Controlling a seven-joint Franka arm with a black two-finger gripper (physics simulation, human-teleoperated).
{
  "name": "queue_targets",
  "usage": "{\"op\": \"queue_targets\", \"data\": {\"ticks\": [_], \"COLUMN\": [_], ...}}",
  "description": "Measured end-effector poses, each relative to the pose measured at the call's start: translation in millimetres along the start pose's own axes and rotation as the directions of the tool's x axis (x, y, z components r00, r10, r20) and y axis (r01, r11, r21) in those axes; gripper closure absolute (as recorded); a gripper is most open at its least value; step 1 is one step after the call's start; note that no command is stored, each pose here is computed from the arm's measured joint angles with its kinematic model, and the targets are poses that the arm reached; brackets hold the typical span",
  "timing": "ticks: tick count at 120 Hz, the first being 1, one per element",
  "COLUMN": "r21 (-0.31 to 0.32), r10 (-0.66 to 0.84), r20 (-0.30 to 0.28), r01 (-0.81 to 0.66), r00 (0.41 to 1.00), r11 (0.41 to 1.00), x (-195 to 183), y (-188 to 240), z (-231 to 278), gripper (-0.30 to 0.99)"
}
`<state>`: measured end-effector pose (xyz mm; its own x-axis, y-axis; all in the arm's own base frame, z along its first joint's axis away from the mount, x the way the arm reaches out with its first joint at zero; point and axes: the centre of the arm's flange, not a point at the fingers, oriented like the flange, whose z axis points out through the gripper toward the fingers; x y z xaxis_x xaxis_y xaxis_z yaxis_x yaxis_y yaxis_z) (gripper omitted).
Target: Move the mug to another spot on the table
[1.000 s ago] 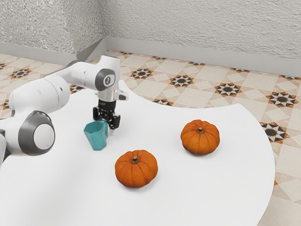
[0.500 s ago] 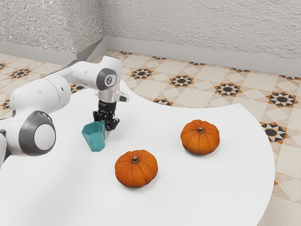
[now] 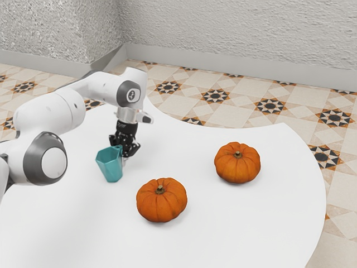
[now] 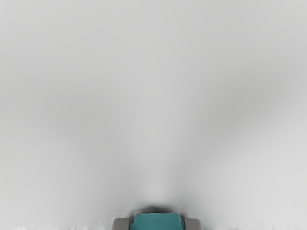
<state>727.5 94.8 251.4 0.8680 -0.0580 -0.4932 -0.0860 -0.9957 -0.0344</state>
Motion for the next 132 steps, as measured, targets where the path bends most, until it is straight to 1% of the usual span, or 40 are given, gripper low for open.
{"op": "queue_targets", "data": {"ticks": [16, 24, 40, 51, 64, 80, 99, 118, 132], "r21": [0.008, 0.017, 0.049, 0.076, 0.094, 0.085, 0.076, 0.046, 0.034], "r10": [0.002, 0.011, 0.041, 0.073, 0.092, 0.1, 0.058, 0.024, -0.012], "r20": [0.018, 0.012, -0.001, -0.031, -0.053, -0.092, -0.129, -0.143, -0.155], "r01": [-0.002, -0.011, -0.041, -0.071, -0.086, -0.092, -0.049, -0.018, 0.018], "r00": [1.0, 1.0, 0.999, 0.997, 0.994, 0.991, 0.99, 0.989, 0.988], "r11": [1.0, 1.0, 0.998, 0.995, 0.992, 0.992, 0.996, 0.999, 0.999], "x": [-1.8, -2.8, -5.5, -6.8, -9.7, -13.9, -11.9, -5.6, 0.1], "y": [4.3, 14.5, 47.2, 81.5, 105.4, 129.7, 137.8, 150.8, 151.1], "z": [-0.2, -8.8, -29.3, -48.7, -62.8, -79.4, -84.6, -79.1, -74.4], "gripper": [0.74, 0.75, 0.75, 0.76, 0.77, 0.77, 0.77, 0.76, 0.77]}}
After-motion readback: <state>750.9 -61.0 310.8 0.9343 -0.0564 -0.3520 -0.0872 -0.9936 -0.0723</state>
